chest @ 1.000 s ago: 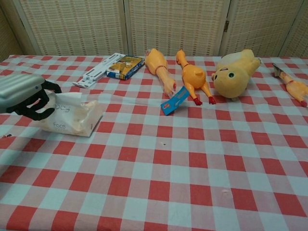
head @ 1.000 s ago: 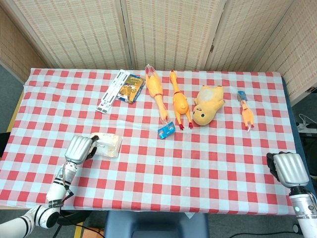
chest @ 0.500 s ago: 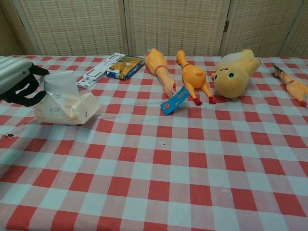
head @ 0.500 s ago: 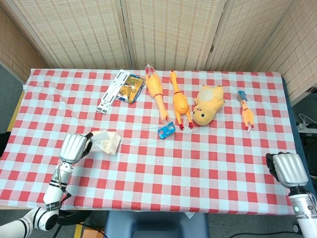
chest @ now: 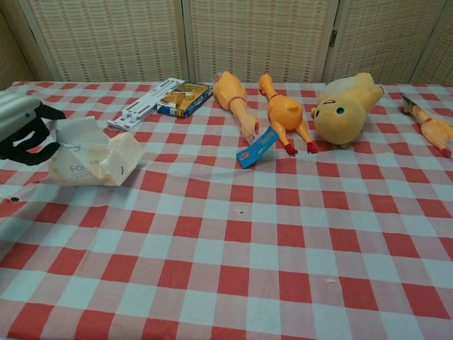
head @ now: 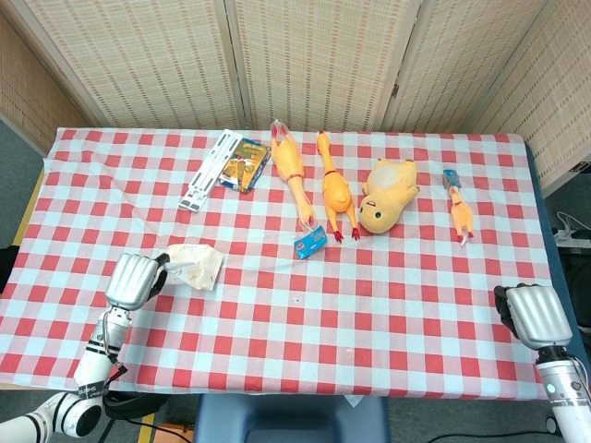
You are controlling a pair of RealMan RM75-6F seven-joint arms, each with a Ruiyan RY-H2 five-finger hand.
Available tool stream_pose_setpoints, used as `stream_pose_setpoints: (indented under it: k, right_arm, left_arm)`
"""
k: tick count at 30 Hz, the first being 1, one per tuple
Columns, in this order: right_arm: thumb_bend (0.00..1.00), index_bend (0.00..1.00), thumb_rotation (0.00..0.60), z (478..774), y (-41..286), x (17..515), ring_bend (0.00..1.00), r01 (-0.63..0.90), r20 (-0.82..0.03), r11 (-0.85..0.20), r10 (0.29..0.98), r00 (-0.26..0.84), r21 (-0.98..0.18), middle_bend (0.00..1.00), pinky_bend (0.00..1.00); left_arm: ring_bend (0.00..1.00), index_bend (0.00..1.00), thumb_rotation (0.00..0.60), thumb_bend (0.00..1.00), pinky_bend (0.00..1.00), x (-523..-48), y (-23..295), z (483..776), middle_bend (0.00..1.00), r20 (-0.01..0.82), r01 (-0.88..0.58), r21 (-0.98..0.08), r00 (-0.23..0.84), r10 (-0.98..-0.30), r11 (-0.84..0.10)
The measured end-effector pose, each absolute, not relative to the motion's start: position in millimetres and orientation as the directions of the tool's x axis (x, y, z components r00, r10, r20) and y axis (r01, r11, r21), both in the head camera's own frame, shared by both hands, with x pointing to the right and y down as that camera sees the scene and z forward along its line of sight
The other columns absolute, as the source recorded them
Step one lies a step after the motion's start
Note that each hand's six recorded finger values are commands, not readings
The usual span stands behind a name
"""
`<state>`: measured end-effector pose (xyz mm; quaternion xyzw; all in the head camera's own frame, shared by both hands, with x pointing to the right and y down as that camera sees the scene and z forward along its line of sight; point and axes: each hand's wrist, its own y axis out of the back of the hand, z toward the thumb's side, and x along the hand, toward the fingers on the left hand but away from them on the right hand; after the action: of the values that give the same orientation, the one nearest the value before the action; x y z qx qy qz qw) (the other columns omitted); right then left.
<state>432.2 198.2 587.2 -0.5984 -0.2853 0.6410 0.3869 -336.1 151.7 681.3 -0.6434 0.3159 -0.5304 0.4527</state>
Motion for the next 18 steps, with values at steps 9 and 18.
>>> stream_pose_setpoints:
  k: [9, 18]
  right_arm:
    - [0.92, 0.86, 0.6, 587.3, 198.6, 432.0, 0.61, -0.158, -0.548, -0.539, 0.836, 0.017, -0.827, 0.73, 0.65]
    - [0.92, 0.86, 0.6, 586.7, 198.5, 432.2, 0.61, -0.155, -0.547, -0.538, 0.837, 0.017, -0.828, 0.73, 0.65]
  left_arm:
    - [0.89, 0.47, 0.6, 0.52, 0.93, -332.6, 158.6, 690.0, 0.88, 0.432, 0.076, -0.901, 0.241, -0.869, -0.427]
    - [0.9, 0.62, 0.6, 0.53, 0.94, -330.2, 160.3, 692.6, 0.89, 0.432, 0.055, -0.9, 0.24, -0.869, -0.432]
